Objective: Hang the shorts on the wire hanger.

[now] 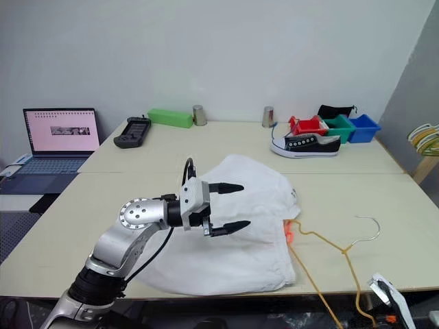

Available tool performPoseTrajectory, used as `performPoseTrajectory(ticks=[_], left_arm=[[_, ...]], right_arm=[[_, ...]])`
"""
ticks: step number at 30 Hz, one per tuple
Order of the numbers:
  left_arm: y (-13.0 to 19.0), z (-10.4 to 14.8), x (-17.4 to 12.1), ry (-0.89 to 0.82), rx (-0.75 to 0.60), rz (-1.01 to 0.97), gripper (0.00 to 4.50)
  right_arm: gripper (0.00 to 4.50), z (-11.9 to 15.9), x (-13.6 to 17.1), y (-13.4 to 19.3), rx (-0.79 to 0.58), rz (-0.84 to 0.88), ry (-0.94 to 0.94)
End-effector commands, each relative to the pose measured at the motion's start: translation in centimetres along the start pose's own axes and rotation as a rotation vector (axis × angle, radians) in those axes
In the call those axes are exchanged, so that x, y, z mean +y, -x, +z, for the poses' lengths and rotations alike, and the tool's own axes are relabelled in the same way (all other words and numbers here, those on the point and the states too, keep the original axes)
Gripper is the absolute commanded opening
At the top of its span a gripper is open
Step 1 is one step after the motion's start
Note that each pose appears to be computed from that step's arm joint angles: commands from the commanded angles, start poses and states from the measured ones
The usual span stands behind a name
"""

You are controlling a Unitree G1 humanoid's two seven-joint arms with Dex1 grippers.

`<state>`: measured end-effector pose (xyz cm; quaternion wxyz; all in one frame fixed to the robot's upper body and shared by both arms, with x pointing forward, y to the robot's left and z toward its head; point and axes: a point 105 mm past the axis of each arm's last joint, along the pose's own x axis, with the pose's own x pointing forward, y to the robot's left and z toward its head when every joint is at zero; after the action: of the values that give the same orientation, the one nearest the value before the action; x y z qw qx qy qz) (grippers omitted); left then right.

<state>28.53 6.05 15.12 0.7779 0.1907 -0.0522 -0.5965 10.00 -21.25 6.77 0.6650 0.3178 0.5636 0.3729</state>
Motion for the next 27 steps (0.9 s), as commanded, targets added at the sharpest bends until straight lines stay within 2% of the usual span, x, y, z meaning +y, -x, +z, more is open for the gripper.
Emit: performPoseTrajectory(ticks=[1, 16, 27], left_arm=[[0.0, 1.1, 0.7, -0.059, -0.020, 0.006, 4.49], [0.5, 0.6, 0.6, -0.059, -0.003, 0.023, 4.49], [0.2, 1.0, 0.9, -0.076, -0.014, 0.022, 4.49]], right_arm=[[0.00, 0.1, 0.3, -1.0, 0.006, 0.049, -0.033], [0.00, -0.9, 1.4, -0.3, 0.060, 0.184, -0.237], [0.00, 3.4, 1.5, -1.7, -0.124, 0.235, -0.289]])
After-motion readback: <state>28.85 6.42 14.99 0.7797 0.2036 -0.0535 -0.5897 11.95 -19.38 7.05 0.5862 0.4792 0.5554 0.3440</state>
